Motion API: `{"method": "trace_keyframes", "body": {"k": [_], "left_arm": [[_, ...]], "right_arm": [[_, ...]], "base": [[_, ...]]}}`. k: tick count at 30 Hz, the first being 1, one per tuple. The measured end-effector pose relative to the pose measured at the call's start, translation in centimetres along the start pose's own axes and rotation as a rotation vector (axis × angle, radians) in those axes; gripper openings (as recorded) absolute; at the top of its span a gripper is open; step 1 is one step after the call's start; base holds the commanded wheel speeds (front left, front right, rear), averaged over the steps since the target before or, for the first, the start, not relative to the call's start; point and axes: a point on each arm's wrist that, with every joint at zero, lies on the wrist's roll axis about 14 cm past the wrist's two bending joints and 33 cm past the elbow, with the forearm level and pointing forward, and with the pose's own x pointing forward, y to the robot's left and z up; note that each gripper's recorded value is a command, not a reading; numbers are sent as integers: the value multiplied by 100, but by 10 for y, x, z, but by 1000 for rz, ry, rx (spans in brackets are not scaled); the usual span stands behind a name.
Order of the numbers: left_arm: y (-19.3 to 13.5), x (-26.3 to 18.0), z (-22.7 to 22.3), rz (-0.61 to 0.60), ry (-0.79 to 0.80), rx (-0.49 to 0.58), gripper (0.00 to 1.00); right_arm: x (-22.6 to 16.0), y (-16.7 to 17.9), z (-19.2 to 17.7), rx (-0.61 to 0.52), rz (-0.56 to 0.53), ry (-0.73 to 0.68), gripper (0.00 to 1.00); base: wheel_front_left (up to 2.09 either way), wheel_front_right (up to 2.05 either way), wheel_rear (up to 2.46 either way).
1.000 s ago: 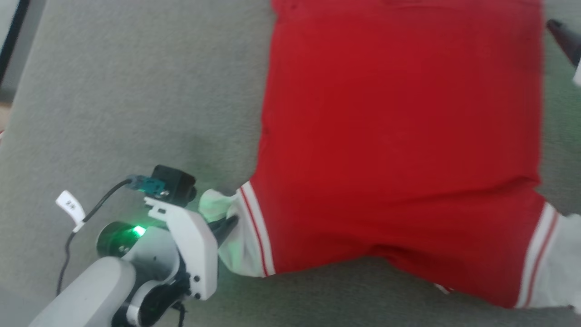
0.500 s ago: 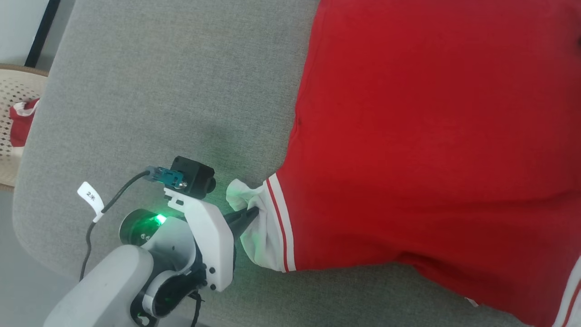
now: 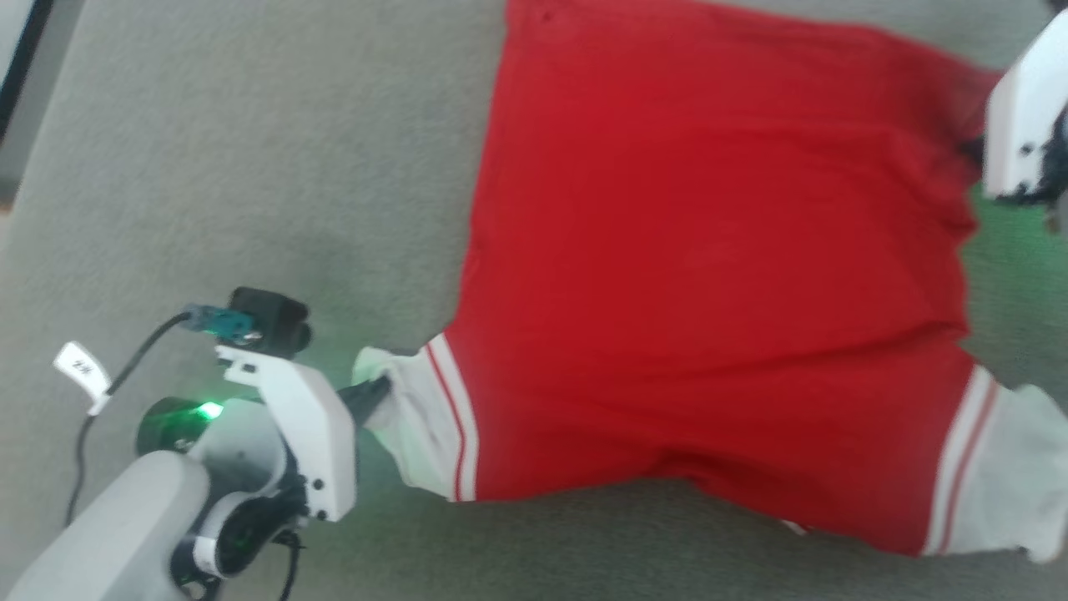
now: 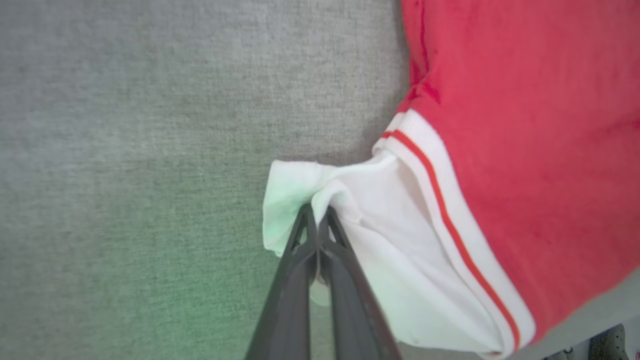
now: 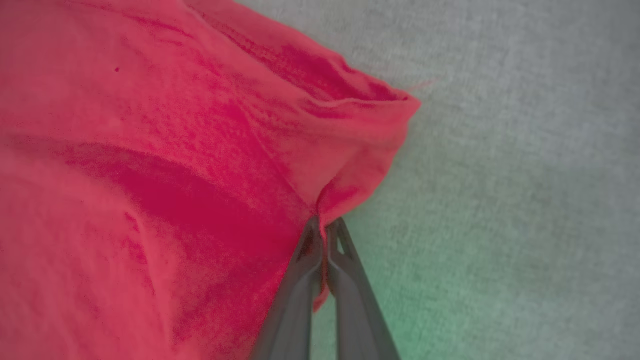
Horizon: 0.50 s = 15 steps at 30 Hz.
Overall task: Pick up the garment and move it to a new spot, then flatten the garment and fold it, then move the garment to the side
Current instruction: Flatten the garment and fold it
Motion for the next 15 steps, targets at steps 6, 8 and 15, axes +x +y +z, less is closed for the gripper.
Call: {"method": "trace_keyframes", "body": {"k": [6,8,15], "left_arm": [[-2,-5,10,3,-17,30,0],[-5,-6,13,-3,-23,42,0],[-19,-10,18,-39,-34,61,0]], "right_arm": [[-36,6,-33,-51,56,-4,0],[-50,4,-45,-60,67,-6,0],[-89,7,-112,-35,138,26,0]], "base": [[0,0,0],[0,0,0],[0,0,0]]}}
